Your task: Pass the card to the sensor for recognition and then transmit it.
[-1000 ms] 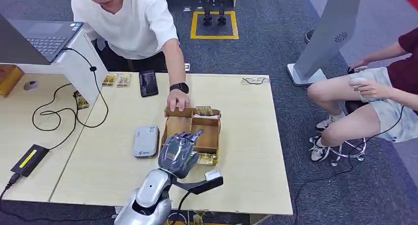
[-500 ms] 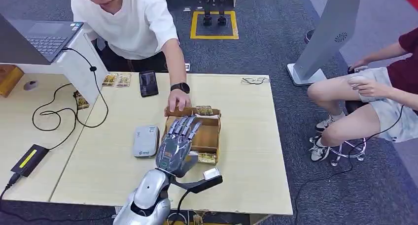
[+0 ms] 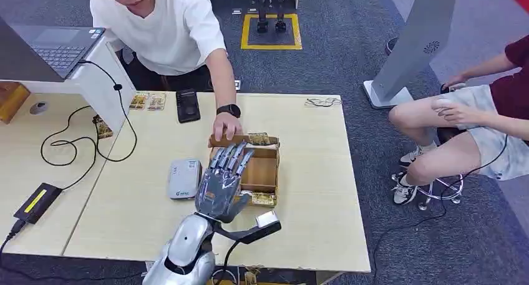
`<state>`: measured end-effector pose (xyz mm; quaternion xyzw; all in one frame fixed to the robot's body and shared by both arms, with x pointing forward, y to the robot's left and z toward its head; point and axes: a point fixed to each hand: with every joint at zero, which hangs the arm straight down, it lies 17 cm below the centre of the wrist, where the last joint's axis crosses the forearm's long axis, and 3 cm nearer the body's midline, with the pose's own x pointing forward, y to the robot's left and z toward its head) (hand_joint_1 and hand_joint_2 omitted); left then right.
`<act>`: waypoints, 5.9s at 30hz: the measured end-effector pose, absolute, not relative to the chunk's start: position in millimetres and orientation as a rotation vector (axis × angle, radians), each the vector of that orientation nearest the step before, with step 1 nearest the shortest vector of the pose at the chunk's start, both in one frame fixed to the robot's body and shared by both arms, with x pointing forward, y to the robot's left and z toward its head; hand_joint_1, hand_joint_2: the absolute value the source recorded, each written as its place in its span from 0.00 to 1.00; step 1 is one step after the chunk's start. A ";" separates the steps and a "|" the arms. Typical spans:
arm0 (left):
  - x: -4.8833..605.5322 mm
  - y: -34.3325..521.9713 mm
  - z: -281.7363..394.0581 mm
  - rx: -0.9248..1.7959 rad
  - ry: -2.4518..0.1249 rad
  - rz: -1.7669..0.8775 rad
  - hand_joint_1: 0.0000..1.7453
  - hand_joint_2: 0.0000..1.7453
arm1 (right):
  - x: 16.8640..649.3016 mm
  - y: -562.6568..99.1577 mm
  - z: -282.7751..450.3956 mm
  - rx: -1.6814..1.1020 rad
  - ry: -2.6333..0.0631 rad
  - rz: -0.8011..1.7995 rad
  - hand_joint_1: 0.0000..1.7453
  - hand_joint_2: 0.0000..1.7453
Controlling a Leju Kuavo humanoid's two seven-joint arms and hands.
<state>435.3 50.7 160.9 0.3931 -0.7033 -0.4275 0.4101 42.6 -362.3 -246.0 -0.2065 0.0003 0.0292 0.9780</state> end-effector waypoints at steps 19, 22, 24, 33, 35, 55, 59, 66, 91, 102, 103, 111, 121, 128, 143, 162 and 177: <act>436.9 47.0 123.0 0.959 -1.684 -1.154 0.00 1.00 | 43.7 -362.2 -246.0 -0.416 -0.004 0.064 0.00 1.00; 436.4 46.3 118.4 0.954 -1.675 -1.165 0.00 1.00 | 43.8 -362.2 -245.9 -0.416 -0.005 0.064 0.00 1.00; 436.1 45.7 115.3 0.950 -1.669 -1.172 0.00 1.00 | 43.7 -362.4 -245.9 -0.417 -0.004 0.070 0.00 1.00; 434.1 40.7 106.0 0.930 -1.653 -1.189 0.00 1.00 | 44.0 -362.7 -245.8 -0.418 -0.005 0.076 0.00 1.00; 433.8 39.1 105.2 0.926 -1.652 -1.192 0.00 1.00 | 44.0 -362.8 -245.8 -0.418 -0.005 0.075 0.00 1.00; 428.4 27.4 115.6 0.907 -1.747 -1.208 0.00 1.00 | 45.0 -362.7 -245.8 -0.418 -0.011 0.077 0.00 1.00; 427.7 26.7 118.0 0.906 -1.757 -1.203 0.00 1.00 | 45.0 -362.7 -245.8 -0.418 -0.011 0.077 0.00 1.00; 420.0 18.3 126.1 0.881 -1.808 -1.205 0.00 1.00 | 45.1 -362.6 -245.9 -0.419 -0.012 0.078 0.00 1.00; 409.9 -1.9 104.1 0.832 -1.782 -1.300 0.00 1.00 | 46.7 -360.8 -246.6 -0.418 -0.021 0.085 0.00 1.00; 416.1 -3.6 100.8 0.839 -1.761 -1.306 0.00 1.00 | 46.7 -360.7 -246.6 -0.417 -0.021 0.085 0.00 1.00; 416.3 -3.5 99.7 0.839 -1.755 -1.305 0.00 1.00 | 46.8 -360.7 -246.6 -0.417 -0.022 0.086 0.00 1.00; 417.9 -3.4 93.8 0.840 -1.735 -1.313 0.00 1.00 | 47.2 -360.1 -246.8 -0.414 -0.024 0.099 0.00 1.00; 421.7 -0.1 86.1 0.859 -1.687 -1.309 0.00 1.00 | 47.3 -360.2 -246.7 -0.414 -0.024 0.099 0.00 1.00; 424.5 5.1 83.9 0.879 -1.659 -1.291 0.00 1.00 | 47.4 -361.7 -246.1 -0.417 -0.024 0.098 0.00 1.00; 425.6 7.0 84.0 0.889 -1.650 -1.284 1.00 1.00 | 47.5 -362.1 -246.0 -0.418 -0.024 0.098 0.00 1.00; 417.2 -9.5 91.0 0.824 -1.756 -1.332 1.00 1.00 | 47.7 -362.3 -245.9 -0.419 -0.025 0.098 0.00 1.00; 416.3 -7.8 99.7 0.824 -1.807 -1.280 1.00 1.00 | 48.5 -362.5 -245.9 -0.421 -0.030 0.103 0.00 1.00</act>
